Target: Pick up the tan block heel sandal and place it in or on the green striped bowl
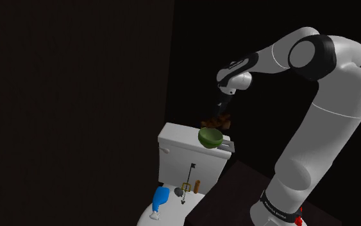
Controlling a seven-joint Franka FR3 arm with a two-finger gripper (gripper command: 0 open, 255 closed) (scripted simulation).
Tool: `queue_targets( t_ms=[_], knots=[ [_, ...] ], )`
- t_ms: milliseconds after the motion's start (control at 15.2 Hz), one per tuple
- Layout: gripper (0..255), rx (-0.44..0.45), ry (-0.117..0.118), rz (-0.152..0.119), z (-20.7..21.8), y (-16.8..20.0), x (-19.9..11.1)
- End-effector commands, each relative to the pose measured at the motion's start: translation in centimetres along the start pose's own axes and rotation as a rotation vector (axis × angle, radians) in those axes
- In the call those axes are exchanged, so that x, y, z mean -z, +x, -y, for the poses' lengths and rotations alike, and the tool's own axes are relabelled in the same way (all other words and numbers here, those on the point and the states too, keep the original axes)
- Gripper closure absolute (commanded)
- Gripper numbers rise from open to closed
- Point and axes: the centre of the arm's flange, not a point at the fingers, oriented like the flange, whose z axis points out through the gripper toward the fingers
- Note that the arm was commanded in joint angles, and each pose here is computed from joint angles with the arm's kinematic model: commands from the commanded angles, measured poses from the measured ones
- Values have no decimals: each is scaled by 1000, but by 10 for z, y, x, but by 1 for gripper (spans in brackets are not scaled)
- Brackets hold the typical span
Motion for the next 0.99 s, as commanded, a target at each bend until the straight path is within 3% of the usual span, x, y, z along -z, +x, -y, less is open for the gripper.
queue_targets(
  t_ms=[0,660,924],
  knots=[
    [255,0,-1,-1,0,-1,-10],
    [255,0,-1,-1,-4,-6,-63],
    [255,0,-1,-1,-5,-6,-66]
  ],
)
